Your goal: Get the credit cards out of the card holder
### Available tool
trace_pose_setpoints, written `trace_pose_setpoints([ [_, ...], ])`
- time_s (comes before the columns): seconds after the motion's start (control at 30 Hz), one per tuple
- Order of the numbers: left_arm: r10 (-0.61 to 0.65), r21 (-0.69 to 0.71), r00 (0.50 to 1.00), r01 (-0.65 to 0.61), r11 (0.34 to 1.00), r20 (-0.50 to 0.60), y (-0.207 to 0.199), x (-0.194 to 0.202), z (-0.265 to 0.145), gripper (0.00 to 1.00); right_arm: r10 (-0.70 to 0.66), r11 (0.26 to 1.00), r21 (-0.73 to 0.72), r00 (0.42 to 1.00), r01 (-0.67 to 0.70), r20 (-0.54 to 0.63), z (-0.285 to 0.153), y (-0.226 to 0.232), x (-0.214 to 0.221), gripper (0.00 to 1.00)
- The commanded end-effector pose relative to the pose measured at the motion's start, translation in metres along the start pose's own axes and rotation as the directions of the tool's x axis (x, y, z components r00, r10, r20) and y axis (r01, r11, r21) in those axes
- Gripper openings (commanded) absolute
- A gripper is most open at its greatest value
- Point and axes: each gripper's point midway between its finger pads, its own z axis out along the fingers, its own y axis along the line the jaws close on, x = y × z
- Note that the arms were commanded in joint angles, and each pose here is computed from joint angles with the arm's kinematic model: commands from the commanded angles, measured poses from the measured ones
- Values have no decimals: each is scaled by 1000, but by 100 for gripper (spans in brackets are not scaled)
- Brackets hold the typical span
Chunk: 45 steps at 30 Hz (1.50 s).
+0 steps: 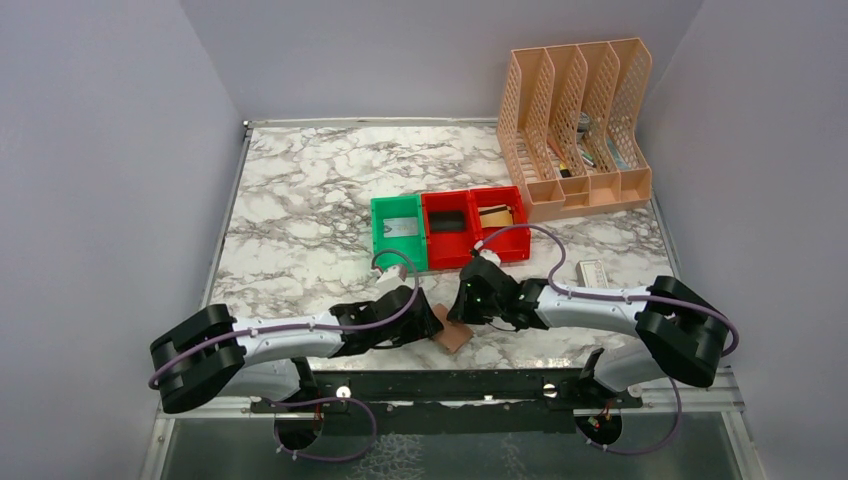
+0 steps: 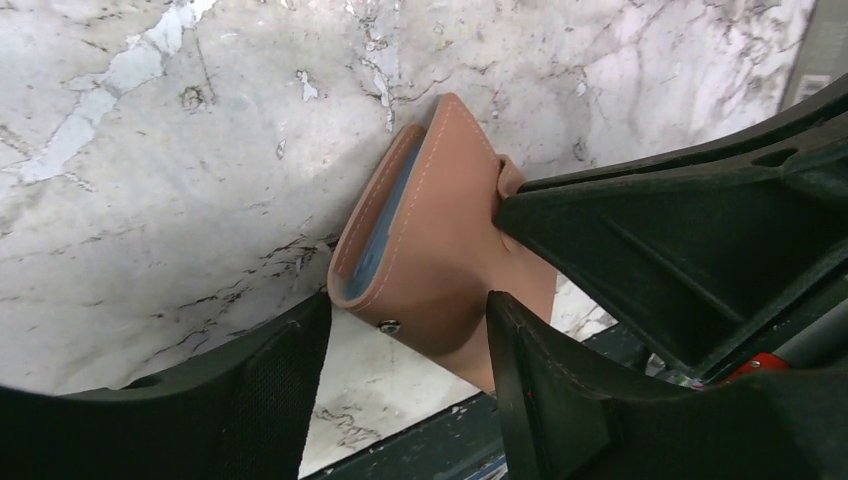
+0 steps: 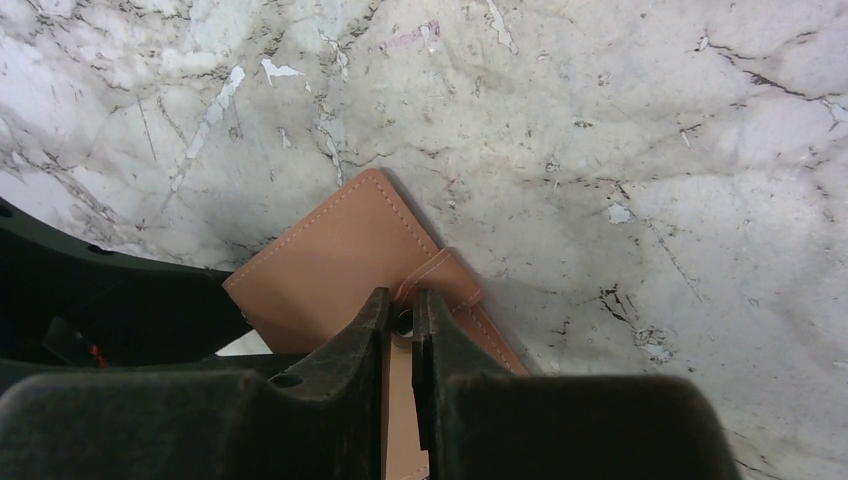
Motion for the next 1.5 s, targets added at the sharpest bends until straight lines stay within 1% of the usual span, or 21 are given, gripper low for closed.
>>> trace_pose_setpoints([
  [0.0, -97, 84, 995, 97, 992, -1, -2, 3, 8, 60, -27, 996, 83, 996, 33, -79, 3, -30, 23, 7],
  [0.07, -126, 105, 992, 126, 986, -11, -1, 4, 10, 53, -28, 997, 73, 996, 34, -84, 2, -30, 23, 7],
  [0.1, -136, 90, 991, 137, 986, -16, 3, 4, 12, 48, -30, 997, 66, 996, 36, -84, 1, -29, 22, 7],
  [0.23, -137, -32, 990, 136, 990, -18, 26, 4, 14, 31, -25, 999, 19, 996, 27, -82, -3, -26, 16, 7],
  [0.3, -136, -68, 991, 135, 989, -11, 35, 3, 14, 28, -28, 1000, -6, 996, 27, -88, -5, -25, 14, 7],
  [0.4, -144, -73, 989, 143, 987, -12, 39, 3, 14, 27, -20, 1000, -11, 995, 19, -96, -6, -29, 13, 7],
  [0.57, -120, -85, 993, 118, 989, -14, 38, 0, 15, 26, -4, 1000, -18, 995, 2, -103, -10, -37, 11, 8],
  [0.63, -96, -95, 995, 94, 991, -16, 36, -2, 15, 26, -12, 1000, -17, 995, 11, -97, -13, -39, 8, 13],
  [0.8, -25, -136, 999, 21, 990, -28, 32, -6, 16, 29, -75, 997, 20, 996, 76, -41, -23, -43, -10, 33],
  [0.93, 15, -161, 999, -22, 987, -43, 28, -8, 18, 29, -152, 987, 52, 988, 153, -31, -29, -40, -24, 39],
  [1.13, 41, -169, 996, -54, 984, -74, 23, -6, 23, 30, -311, 950, -57, 949, 308, -53, -33, -16, -31, 40],
  [1.3, 51, -177, 995, -65, 982, -83, 22, -6, 25, 29, -406, 905, -182, 909, 385, -96, -31, -1, -18, 41],
  [1.47, 52, -181, 996, -65, 981, -76, 23, -7, 24, 30, -433, 896, -173, 893, 410, -127, -23, -9, -12, 46],
])
